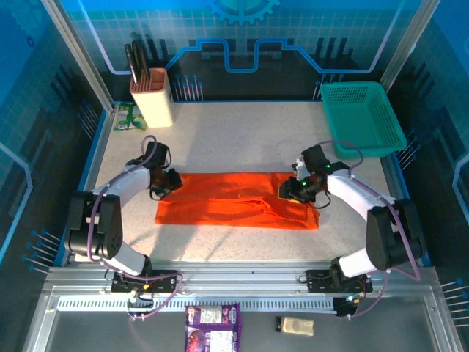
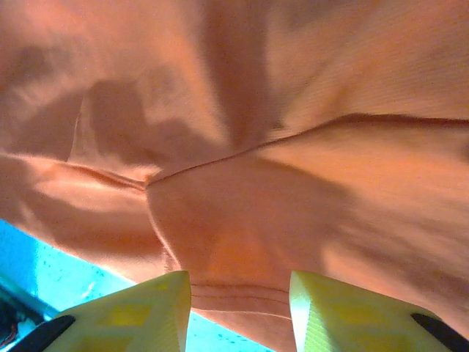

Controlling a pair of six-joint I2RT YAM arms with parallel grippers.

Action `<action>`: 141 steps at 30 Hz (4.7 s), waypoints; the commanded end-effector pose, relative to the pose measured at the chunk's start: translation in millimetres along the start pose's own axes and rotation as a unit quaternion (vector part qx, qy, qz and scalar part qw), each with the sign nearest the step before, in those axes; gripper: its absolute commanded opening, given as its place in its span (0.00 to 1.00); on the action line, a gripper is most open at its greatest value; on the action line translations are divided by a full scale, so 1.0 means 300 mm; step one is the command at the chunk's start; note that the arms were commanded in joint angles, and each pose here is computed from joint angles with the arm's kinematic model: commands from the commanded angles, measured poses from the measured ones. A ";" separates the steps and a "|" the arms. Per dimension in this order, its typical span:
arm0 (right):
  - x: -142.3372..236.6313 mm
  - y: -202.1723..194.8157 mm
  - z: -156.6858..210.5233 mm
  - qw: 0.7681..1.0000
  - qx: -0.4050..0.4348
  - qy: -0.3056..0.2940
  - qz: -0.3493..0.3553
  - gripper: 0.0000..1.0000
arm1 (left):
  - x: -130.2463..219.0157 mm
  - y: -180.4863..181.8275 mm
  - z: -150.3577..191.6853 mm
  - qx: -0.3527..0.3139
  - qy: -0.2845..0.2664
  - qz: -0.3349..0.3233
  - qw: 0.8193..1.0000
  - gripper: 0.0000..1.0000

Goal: Fold the inside-out t-shirt

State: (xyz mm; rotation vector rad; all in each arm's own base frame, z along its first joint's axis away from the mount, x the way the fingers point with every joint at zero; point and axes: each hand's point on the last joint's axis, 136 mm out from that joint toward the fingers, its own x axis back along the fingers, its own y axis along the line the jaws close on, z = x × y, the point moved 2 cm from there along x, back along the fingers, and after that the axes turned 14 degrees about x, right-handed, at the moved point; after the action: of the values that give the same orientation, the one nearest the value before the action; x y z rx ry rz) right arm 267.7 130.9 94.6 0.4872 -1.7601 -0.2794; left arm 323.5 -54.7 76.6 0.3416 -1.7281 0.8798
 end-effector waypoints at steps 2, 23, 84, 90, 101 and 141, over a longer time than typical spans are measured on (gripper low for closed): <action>0.075 -0.113 0.041 0.998 -0.031 -0.024 0.057 0.43 | 0.087 -0.199 0.083 -0.051 0.017 0.066 0.996 0.24; -0.005 -0.179 0.244 0.993 -0.121 0.012 -0.001 0.37 | -0.091 -0.584 0.862 -0.226 0.217 0.076 0.947 0.44; 0.089 -0.104 0.213 0.992 -0.125 -0.011 -0.015 0.00 | -0.062 -0.602 0.816 -0.221 0.177 0.050 0.958 0.00; 0.084 -0.066 0.271 0.992 -0.126 0.012 -0.021 0.00 | -0.063 -0.573 0.814 -0.221 0.186 0.042 0.956 0.00; 0.013 -0.097 0.305 0.989 -0.144 0.018 -0.012 0.11 | -0.184 -0.473 0.850 -0.222 0.217 0.001 0.951 0.04; -0.086 -0.426 -0.232 0.985 -0.171 -0.006 0.011 0.29 | -0.216 0.035 0.100 0.018 0.145 -0.043 0.988 0.06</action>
State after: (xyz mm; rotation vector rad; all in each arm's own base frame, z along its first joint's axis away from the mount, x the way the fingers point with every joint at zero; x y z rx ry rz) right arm 358.9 49.5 37.3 0.2928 -1.6920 -0.5551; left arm 335.6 -90.7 31.3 0.2600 -1.4931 0.8229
